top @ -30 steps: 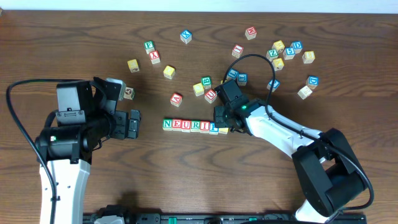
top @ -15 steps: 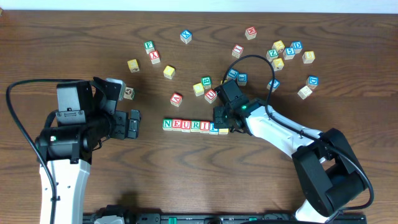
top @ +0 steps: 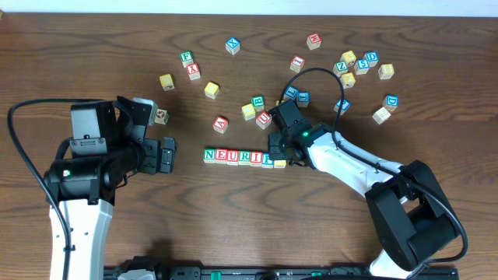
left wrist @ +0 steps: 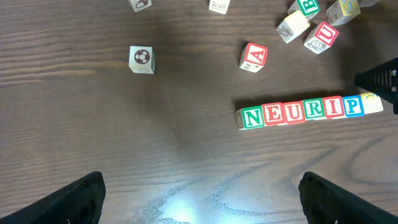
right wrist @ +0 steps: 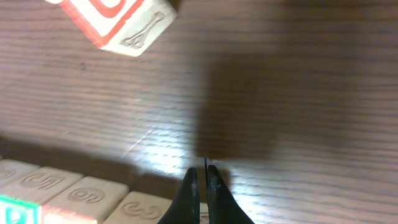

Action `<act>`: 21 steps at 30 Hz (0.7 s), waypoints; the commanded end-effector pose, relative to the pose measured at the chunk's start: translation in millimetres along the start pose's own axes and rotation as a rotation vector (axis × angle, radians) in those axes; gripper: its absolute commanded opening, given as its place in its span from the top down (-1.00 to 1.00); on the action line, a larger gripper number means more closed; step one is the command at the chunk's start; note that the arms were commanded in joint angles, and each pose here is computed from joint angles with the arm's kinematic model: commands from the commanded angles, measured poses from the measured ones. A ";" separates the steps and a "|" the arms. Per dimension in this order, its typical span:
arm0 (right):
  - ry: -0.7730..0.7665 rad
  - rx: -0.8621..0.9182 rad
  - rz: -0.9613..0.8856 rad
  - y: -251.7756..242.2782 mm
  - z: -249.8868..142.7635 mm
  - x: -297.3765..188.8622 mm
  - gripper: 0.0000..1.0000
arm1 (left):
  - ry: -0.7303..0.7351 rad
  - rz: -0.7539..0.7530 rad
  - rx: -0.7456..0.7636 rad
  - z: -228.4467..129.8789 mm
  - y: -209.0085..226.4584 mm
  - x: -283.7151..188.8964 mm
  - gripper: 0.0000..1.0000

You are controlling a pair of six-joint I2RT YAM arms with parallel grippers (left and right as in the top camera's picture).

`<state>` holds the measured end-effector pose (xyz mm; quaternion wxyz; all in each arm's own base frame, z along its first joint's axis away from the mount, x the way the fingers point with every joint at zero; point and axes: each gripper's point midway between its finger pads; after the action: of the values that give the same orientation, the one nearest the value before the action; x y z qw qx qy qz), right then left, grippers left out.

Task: Spell out NEURIPS

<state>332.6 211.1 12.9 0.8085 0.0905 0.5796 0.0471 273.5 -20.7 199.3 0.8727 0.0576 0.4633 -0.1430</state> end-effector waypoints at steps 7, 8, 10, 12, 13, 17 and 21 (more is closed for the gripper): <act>-0.042 0.067 -0.180 -44.3 8.1 -7.4 0.98 | -0.026 -0.002 0.015 6.8 -0.4 -6.5 -0.96; -0.030 0.075 -0.186 -46.6 5.7 -7.6 0.98 | -0.026 -0.002 0.015 6.8 -0.3 -6.5 -0.95; -0.002 0.082 -0.187 -48.0 -0.5 -7.7 0.98 | -0.026 -0.002 0.015 6.9 -0.5 -6.5 -0.96; 0.030 0.083 -0.170 -45.5 -6.8 -7.4 0.98 | -0.026 -0.002 0.015 6.8 -0.3 -6.5 -0.96; 0.045 0.084 -0.155 -42.9 -9.6 -7.1 0.98 | -0.026 -0.002 0.015 6.8 -0.3 -6.5 -0.95; 0.079 0.085 -0.111 -34.6 -15.5 -6.5 0.98 | -0.026 -0.002 0.015 6.8 -0.3 -6.5 -0.96; 0.087 0.090 -0.099 -32.3 -16.8 -6.4 0.98 | -0.026 -0.002 0.015 6.8 -0.4 -6.5 -0.96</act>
<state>315.5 175.5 2.7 0.7817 0.0799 0.6181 -0.0213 273.5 -20.7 199.3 0.8727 0.0576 0.4633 -0.1430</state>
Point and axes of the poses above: each gripper's point midway between its finger pads, its own x axis out along the fingers, its own y axis along the line the jaws close on, z = x × y, and after that the axes turned 6 degrees about x, right-handed
